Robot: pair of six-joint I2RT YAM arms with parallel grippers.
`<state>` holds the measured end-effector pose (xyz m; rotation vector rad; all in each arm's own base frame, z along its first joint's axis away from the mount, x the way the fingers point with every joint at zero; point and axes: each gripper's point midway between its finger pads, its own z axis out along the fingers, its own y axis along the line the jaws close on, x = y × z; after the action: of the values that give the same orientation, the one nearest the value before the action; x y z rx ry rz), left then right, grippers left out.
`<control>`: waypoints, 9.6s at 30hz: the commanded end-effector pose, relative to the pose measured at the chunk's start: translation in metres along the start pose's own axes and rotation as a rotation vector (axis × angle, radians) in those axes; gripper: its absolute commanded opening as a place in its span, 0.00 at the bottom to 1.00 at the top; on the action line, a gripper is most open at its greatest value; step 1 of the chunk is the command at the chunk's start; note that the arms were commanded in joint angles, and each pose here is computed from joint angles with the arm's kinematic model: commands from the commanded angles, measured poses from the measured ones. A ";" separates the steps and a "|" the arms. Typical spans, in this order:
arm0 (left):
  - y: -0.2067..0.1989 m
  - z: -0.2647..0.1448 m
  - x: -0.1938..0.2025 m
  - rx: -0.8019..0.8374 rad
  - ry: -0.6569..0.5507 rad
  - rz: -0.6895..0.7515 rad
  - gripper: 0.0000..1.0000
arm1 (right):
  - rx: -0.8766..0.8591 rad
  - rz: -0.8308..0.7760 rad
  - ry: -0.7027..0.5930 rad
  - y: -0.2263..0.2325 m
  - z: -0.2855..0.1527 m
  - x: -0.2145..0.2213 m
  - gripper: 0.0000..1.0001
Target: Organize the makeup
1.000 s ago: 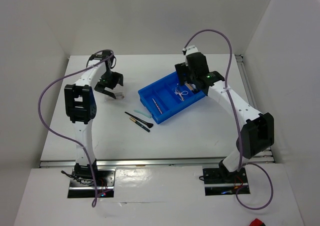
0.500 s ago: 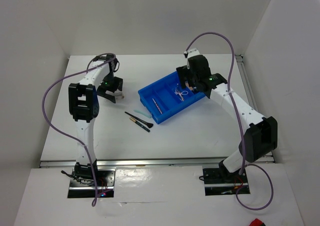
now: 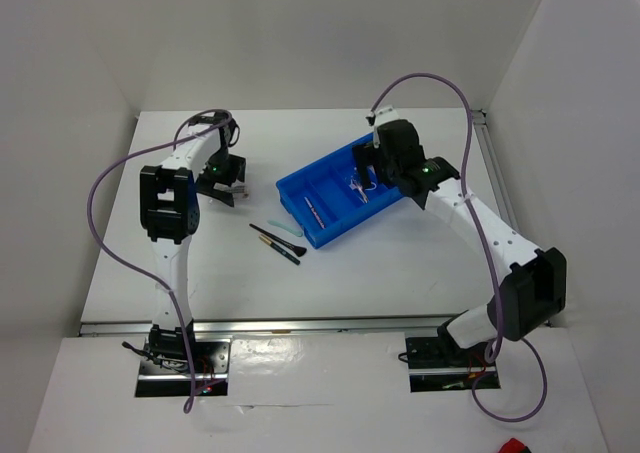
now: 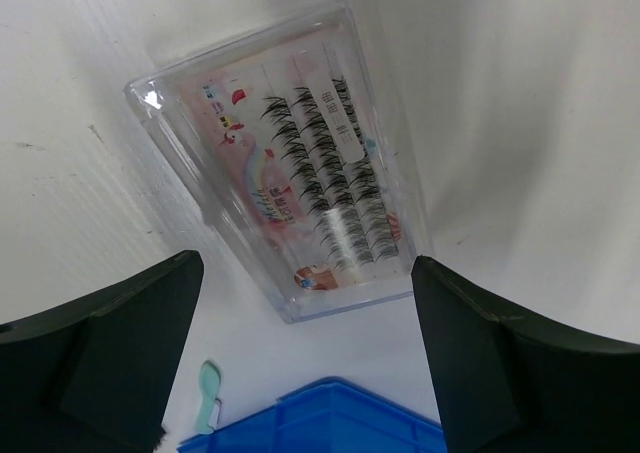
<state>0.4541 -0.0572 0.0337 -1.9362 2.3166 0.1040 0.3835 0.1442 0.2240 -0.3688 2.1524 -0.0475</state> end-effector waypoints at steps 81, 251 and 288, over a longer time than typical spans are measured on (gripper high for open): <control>-0.031 -0.135 0.279 0.630 0.053 0.932 0.00 | 0.294 0.632 0.040 -0.083 -0.041 0.024 1.00; 0.123 -0.028 0.154 0.272 0.055 0.666 0.60 | 0.230 0.596 0.064 -0.081 -0.046 0.039 1.00; 0.051 -0.176 0.158 0.615 -0.099 0.716 0.00 | 0.211 0.596 0.077 -0.077 -0.037 0.040 1.00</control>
<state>0.3454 -0.1967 0.1650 -0.8830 2.4880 -0.3245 0.3451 0.0581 0.2199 0.4052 2.2565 0.0501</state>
